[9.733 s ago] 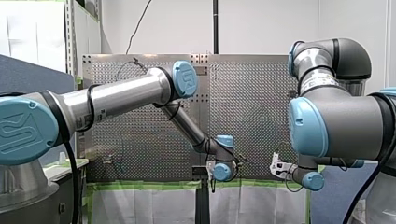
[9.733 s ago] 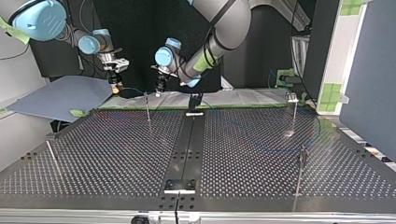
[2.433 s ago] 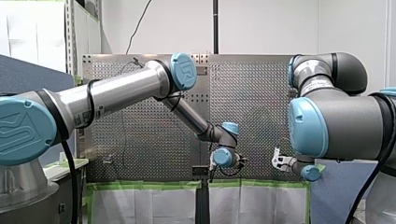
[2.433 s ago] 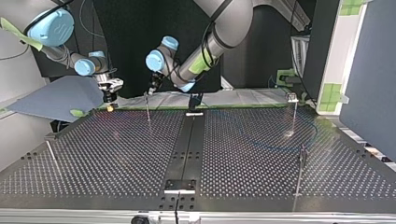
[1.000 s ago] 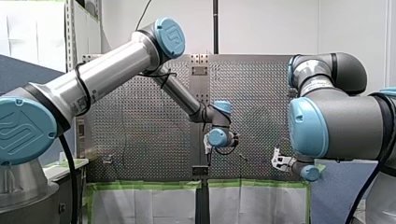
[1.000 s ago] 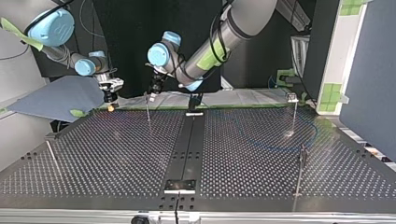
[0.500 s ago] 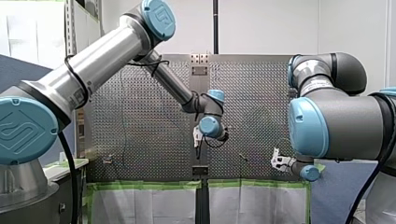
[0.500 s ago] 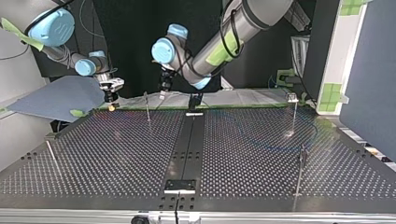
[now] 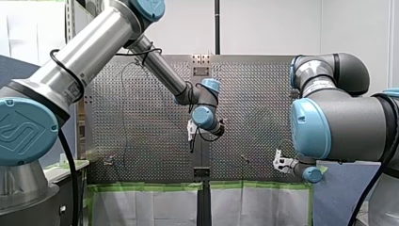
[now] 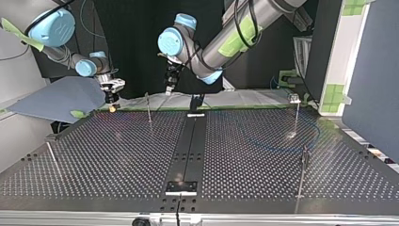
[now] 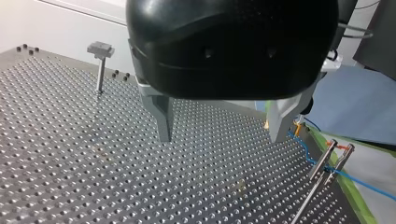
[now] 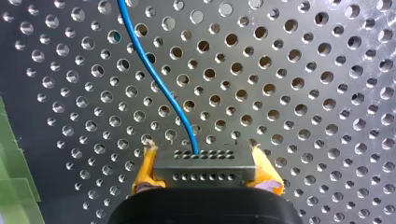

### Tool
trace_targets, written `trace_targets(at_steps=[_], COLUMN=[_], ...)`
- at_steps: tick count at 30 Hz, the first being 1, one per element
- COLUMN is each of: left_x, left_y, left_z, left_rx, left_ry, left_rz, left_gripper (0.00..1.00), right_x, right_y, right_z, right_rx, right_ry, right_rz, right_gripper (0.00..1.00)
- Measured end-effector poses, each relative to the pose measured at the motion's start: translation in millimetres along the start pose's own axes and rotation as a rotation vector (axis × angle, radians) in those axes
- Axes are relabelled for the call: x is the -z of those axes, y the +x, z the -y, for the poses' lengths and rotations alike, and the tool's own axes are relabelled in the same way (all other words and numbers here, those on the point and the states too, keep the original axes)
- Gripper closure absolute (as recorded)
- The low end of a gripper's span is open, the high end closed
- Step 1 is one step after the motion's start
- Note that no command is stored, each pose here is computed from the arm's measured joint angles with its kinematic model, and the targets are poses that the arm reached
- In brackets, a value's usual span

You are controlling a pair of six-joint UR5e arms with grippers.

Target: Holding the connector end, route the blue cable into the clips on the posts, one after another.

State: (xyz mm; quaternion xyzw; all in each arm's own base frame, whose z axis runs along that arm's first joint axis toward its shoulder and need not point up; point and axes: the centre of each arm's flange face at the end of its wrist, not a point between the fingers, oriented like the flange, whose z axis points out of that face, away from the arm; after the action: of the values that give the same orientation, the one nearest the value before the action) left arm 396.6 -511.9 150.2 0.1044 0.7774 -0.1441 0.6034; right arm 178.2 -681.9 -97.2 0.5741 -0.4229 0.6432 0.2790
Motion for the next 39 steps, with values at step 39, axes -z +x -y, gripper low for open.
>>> trace_targets(at_steps=[39], left_x=[141], left_y=[-46], left_z=[-58.8], left_rx=[-0.006], left_ry=[-0.019], left_rz=[-0.006], left_gripper=[0.01], right_x=[1.5], right_y=[-1], right_z=[0.4], right_rx=[0.010], right_ry=[-0.003], right_rz=[0.014], right_gripper=[1.00])
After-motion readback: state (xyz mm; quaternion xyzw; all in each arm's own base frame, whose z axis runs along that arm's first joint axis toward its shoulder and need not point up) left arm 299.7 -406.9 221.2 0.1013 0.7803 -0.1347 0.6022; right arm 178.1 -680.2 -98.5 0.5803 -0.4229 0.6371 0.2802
